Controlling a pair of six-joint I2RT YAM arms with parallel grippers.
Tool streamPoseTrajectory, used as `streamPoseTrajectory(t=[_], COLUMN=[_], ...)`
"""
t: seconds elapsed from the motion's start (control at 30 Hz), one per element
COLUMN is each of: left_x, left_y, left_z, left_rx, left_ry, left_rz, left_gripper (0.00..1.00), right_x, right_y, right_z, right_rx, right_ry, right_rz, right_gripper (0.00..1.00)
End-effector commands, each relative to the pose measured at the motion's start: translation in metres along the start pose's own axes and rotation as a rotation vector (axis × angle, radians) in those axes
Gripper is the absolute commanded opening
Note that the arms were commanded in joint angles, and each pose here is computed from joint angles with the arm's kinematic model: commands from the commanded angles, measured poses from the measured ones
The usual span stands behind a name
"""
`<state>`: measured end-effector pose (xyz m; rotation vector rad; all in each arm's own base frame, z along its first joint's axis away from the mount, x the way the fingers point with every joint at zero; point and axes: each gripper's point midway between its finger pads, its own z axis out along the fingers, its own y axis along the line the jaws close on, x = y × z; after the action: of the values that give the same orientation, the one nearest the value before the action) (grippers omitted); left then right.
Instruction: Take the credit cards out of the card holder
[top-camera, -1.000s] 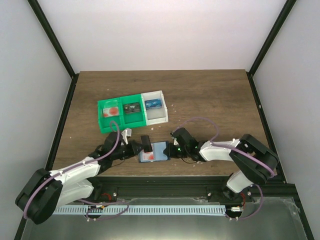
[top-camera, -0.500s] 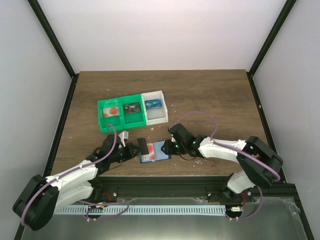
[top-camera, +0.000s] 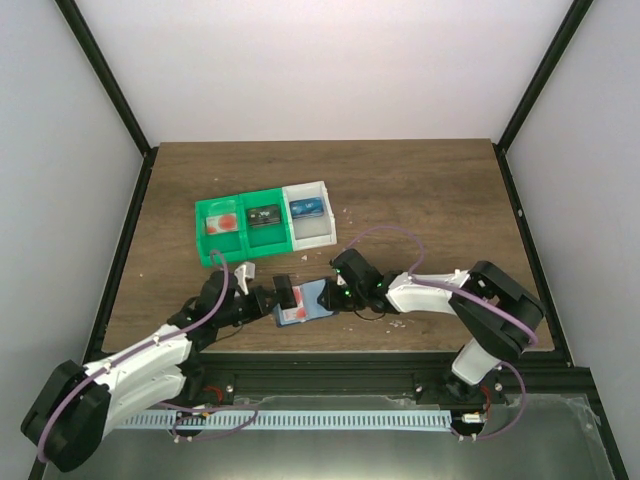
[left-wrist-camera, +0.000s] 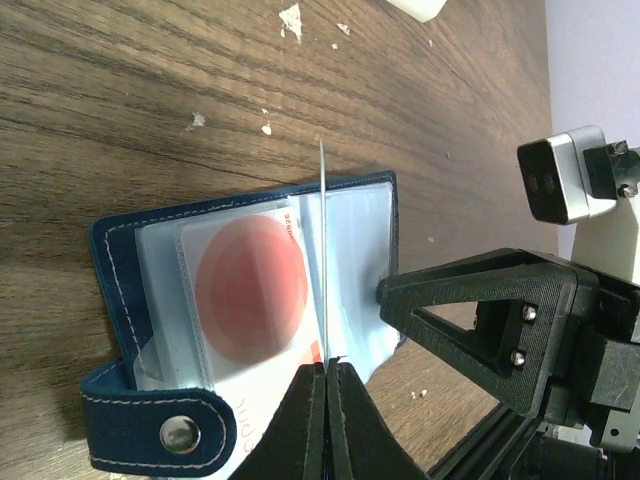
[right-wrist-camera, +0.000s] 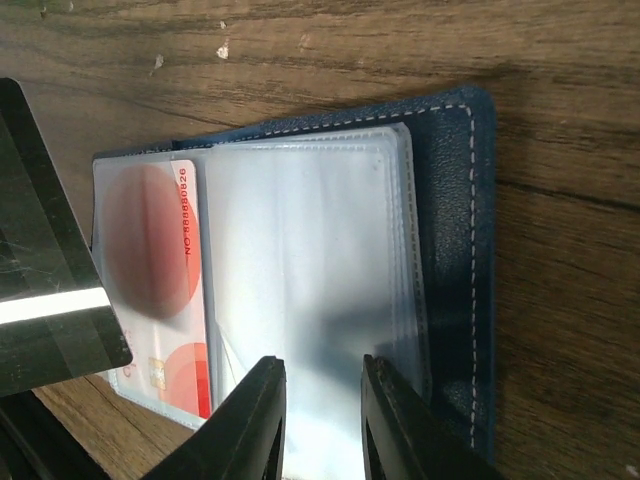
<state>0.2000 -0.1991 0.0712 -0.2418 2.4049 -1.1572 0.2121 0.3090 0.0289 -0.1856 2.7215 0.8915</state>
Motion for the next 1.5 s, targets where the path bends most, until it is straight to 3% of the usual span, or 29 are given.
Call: streamPoseTrajectory(t=[0.0,0.23,0.33,0.43,0.53,0.6,0.73,0.87,1.03,1.17,1.33,1.47], left_x=[-0.003,-0.009,-0.011,-0.012,-0.010,-0.009,-0.007,-0.003,0.003,0.005,0.016,0.022], left_y=[-0.008,-0.048,-0.061,-0.068,-0.084,-0.091,-0.093,-0.098,-0.119,-0.126,-0.139,-0.142], left_z=[-0.003,-0.014,-0.020,-0.025,-0.032,-0.037,-0.039,-0.038,-0.046,-0.053,-0.062,-0.066], left_rx=[0.019,0.128,0.176,0.198,0.271,0.304,0.306,0.312,0.403,0.424,0.511,0.523], left_ry=[0.001,0.026,0.021,0.022,0.044,0.054,0.068,0.118,0.180,0.206,0.293,0.337], left_rz=[0.029,0.075,0.097,0.087,0.067,0.062,0.058,0.032,0.034,0.006,-0.067,-0.062], left_gripper=[0.00,0.00,0.00,0.00,0.00,0.00,0.00,0.00,0.00,0.00,0.00,0.00], right_x=[0.012,-0.040,-0.047,-0.060,-0.054,-0.036,-0.003,0.015,0.007,0.009,-0.018,-0.025], right_y=[-0.022,0.029,0.056,0.066,0.083,0.097,0.108,0.114,0.100,0.111,0.096,0.105], right_z=[0.001,-0.045,-0.066,-0.084,-0.096,-0.103,-0.128,-0.149,-0.132,-0.144,-0.133,-0.145], right_rx=[0.099,0.012,-0.098,-0.091,-0.165,-0.274,-0.413,-0.470,-0.346,-0.368,-0.094,-0.066], right_ry=[0.029,-0.183,-0.274,-0.360,-0.385,-0.424,-0.621,-0.725,-0.732,-0.794,-0.862,-0.954], right_rz=[-0.022,-0.283,-0.471,-0.557,-0.734,-0.944,-1.331,-1.515,-1.611,-1.693,-1.889,-1.947], right_gripper=[0.24,0.26,0.27,0.28,0.33,0.36,0.39,0.45,0.49,0.50,0.52,0.52])
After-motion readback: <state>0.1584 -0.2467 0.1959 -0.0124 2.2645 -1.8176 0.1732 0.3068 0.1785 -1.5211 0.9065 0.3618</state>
